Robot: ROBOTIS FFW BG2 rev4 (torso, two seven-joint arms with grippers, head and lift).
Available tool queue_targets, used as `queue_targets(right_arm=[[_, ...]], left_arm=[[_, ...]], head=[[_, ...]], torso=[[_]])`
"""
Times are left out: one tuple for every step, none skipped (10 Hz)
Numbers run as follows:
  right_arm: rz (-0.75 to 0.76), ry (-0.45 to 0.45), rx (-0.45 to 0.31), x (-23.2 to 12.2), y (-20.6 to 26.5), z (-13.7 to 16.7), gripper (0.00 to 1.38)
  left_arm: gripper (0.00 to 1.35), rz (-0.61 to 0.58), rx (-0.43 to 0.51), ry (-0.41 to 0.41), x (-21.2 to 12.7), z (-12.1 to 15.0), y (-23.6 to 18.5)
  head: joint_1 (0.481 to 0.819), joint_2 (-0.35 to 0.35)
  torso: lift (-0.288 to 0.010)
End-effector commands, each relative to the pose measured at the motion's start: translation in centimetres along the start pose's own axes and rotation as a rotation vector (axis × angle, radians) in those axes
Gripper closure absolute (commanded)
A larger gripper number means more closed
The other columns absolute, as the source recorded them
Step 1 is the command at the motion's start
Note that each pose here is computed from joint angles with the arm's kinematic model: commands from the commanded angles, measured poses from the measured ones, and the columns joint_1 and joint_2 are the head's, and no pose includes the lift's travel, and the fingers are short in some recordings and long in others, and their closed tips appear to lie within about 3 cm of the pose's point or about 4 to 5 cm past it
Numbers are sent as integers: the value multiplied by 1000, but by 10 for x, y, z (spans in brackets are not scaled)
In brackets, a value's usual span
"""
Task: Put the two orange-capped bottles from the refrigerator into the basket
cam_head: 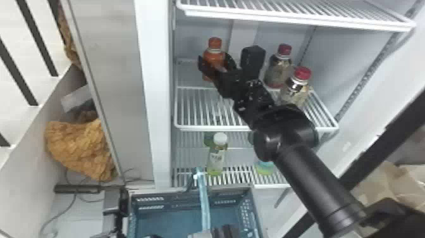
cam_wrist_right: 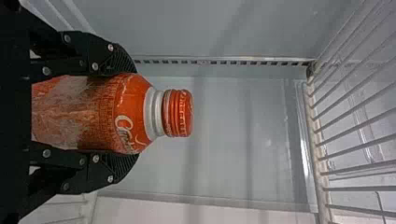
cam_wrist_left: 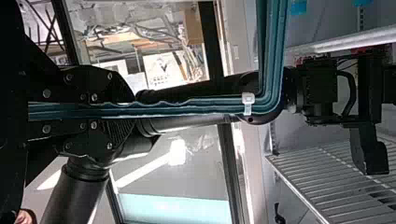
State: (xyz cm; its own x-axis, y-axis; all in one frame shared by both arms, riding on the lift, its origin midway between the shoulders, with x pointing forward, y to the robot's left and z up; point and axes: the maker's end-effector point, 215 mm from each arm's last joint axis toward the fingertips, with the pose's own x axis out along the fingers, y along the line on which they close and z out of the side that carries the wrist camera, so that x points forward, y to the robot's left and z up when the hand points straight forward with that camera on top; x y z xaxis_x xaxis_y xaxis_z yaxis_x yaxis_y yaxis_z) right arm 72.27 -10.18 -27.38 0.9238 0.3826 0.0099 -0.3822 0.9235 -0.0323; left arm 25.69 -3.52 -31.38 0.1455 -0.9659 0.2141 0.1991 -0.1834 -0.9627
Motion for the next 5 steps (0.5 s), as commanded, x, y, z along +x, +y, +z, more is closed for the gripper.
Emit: queue_targets(right_arm=[[-2, -16, 12, -6, 2, 3, 898], [-2, -37, 25, -14, 5, 7, 898], [-1, -74, 27, -25, 8, 19, 898], [3, -98, 31, -39, 11, 29, 898], [5, -115, 35, -51, 12, 37, 898]], left_arm=[[1210, -2, -6, -2, -1, -2, 0], [1210, -1, -10, -6, -3, -2, 1], [1210, -4, -13, -7, -3, -3, 0], [1210, -5, -13, -11, -4, -2, 0], [1210, -5, -11, -15, -4, -1, 0]], head=[[695, -155], [695, -155], [695, -156], [695, -157], [695, -158]], torso=[[-40], [-40], [-40], [-40], [-40]])
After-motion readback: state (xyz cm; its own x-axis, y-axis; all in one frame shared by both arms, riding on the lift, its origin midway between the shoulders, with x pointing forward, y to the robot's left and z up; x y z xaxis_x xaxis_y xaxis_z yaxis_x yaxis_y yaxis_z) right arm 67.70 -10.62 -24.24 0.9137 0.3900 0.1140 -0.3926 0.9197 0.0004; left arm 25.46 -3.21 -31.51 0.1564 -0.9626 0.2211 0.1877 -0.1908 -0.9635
